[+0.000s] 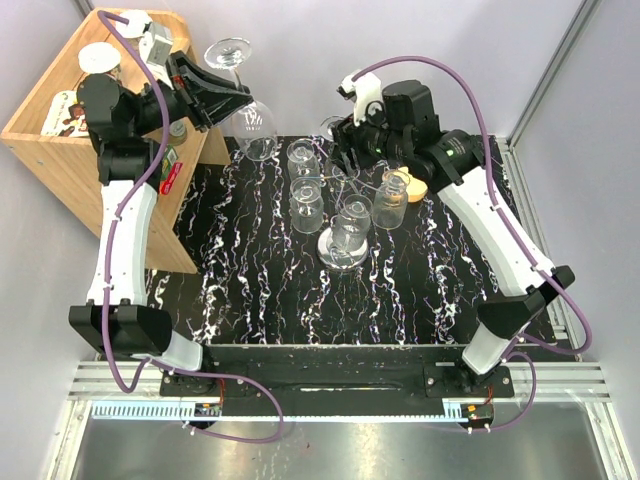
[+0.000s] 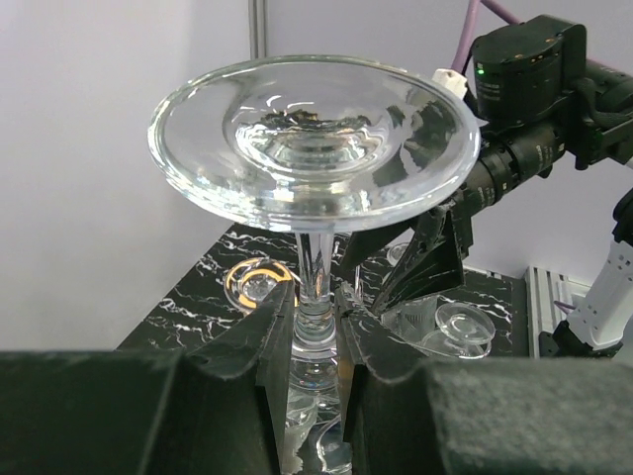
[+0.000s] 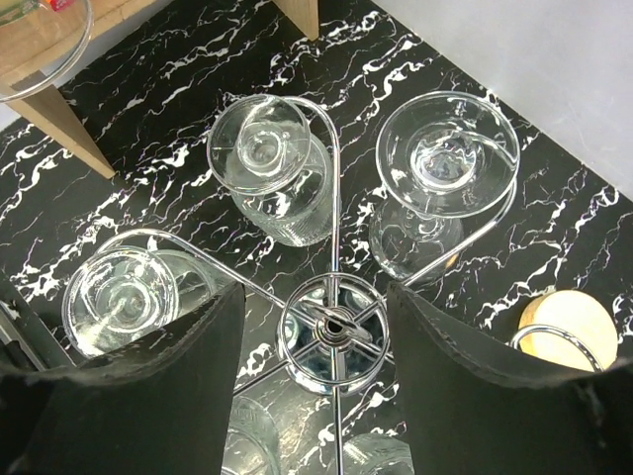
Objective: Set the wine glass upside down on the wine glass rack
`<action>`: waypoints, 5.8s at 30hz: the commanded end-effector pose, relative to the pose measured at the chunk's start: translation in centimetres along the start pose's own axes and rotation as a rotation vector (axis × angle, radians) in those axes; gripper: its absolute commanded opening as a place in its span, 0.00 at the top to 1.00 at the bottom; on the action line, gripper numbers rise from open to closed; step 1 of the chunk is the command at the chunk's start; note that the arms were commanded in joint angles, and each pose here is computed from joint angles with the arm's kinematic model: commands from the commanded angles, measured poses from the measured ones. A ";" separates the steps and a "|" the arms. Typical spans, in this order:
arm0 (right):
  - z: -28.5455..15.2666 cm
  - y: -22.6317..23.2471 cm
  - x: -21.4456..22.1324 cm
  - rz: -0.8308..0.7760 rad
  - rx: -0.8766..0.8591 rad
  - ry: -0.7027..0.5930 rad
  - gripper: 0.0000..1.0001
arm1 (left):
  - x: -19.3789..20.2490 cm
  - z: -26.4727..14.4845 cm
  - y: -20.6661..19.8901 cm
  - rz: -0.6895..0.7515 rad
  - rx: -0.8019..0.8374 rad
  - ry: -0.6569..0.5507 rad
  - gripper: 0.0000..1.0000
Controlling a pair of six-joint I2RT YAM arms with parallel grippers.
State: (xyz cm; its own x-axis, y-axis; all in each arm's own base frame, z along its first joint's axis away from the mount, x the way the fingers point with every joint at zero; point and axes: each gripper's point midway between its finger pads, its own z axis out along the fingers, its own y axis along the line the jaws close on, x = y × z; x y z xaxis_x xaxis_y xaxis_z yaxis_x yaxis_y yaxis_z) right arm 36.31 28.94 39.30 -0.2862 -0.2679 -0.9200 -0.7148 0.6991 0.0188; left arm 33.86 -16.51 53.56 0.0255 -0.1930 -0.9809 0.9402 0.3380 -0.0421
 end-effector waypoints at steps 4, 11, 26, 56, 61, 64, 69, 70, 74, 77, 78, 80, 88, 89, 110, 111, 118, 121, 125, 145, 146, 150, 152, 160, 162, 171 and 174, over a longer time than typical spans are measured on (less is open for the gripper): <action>0.0 -0.3 -0.8 0.006 0.081 -0.040 0.33 | -2.2 -0.7 -1.7 0.108 -0.004 -0.043 1.00; -5.0 -1.1 -3.9 -0.108 0.147 -0.133 0.31 | -2.3 -1.0 -1.5 0.113 -0.015 -0.044 1.00; -17.6 -4.4 5.2 -0.258 0.280 -0.046 0.30 | -1.7 -2.5 -1.8 0.115 -0.053 -0.025 1.00; -6.7 1.2 22.3 -0.180 -0.081 -0.313 0.29 | 1.3 -3.3 -3.2 0.085 -0.008 0.022 1.00; -5.0 -0.7 22.0 -0.112 -0.006 -0.282 0.28 | 1.7 -3.2 -3.2 0.061 0.018 0.016 1.00; -5.2 -1.2 21.6 -0.105 0.018 -0.261 0.29 | 1.5 -3.2 -3.3 0.068 0.027 0.019 1.00; -7.1 -0.7 19.0 -0.116 0.003 -0.223 0.31 | 0.8 -3.0 -3.0 0.072 0.038 0.025 1.00; -7.8 -0.8 18.5 -0.113 0.020 -0.214 0.32 | 0.8 -3.0 -3.0 0.072 0.037 0.024 1.00; -10.7 -1.9 17.2 -0.129 0.117 -0.180 0.32 | 0.8 -2.9 -2.6 0.074 0.036 0.022 1.00; -12.6 -2.5 16.2 -0.135 0.176 -0.162 0.33 | 0.7 -2.8 -2.4 0.072 0.035 0.021 1.00; -13.0 -2.7 16.0 -0.138 0.188 -0.154 0.32 | 0.8 -2.8 -2.2 0.069 0.033 0.021 1.00; -13.4 -3.2 15.1 -0.142 0.222 -0.159 0.33 | 0.8 -2.7 -2.0 0.066 0.030 0.018 1.00; -12.6 -4.8 10.3 -0.152 0.267 -0.211 0.31 | 0.6 -2.6 -1.7 0.045 0.037 0.007 1.00; -12.3 -4.9 9.9 -0.149 0.260 -0.210 0.30 | 0.7 -2.6 -1.7 0.047 0.039 0.007 1.00; -10.1 -6.5 7.1 -0.128 0.280 -0.242 0.30 | 0.4 -2.1 0.2 0.076 0.025 -0.006 1.00; -10.1 -6.3 7.1 -0.130 0.273 -0.239 0.30 | 0.4 -2.0 0.5 0.087 0.017 -0.004 1.00; -9.9 -5.0 7.9 -0.123 0.198 -0.211 0.30 | 0.1 -2.0 1.9 0.140 -0.042 0.009 1.00; -10.1 -6.3 8.0 -0.126 0.264 -0.200 0.30 | 0.0 -1.9 2.0 0.137 -0.044 0.006 1.00; -10.1 -6.5 7.8 -0.133 0.272 -0.201 0.30 | 0.0 -1.9 2.2 0.134 -0.042 0.006 1.00; -10.5 -10.0 6.6 -0.141 0.413 -0.169 0.32 | 2.6 -1.0 4.9 0.110 -0.058 0.015 1.00; -10.5 -10.2 6.5 -0.143 0.420 -0.169 0.32 | 2.9 -0.9 5.0 0.108 -0.054 0.018 1.00; -10.3 -10.7 5.6 -0.156 0.429 -0.166 0.32 | 3.5 -0.4 5.2 0.110 -0.055 0.019 1.00; -10.2 -11.0 5.2 -0.161 0.432 -0.163 0.32 | 3.6 -0.2 5.4 0.113 -0.061 0.017 1.00; -9.5 -12.1 3.7 -0.177 0.436 -0.157 0.32 | 5.1 0.7 6.7 0.107 -0.080 0.032 1.00; -9.2 -12.6 3.5 -0.177 0.442 -0.151 0.32 | 5.8 0.8 7.2 0.109 -0.093 0.047 1.00; -8.1 -15.2 3.0 -0.158 0.466 -0.135 0.32 | 7.2 3.8 7.0 0.164 -0.098 0.085 1.00; -7.7 -16.0 2.4 -0.149 0.463 -0.143 0.32 | 7.6 4.0 7.8 0.171 -0.123 0.097 1.00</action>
State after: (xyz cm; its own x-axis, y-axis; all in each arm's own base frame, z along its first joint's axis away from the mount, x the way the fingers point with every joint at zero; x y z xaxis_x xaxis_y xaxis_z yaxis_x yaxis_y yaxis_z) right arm 40.23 12.25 33.98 -0.2358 -0.3756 -0.8963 -0.4263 0.8688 -0.2519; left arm 41.70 -19.74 43.52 -0.0036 -0.0598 -0.9982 0.9166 0.3990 -0.0272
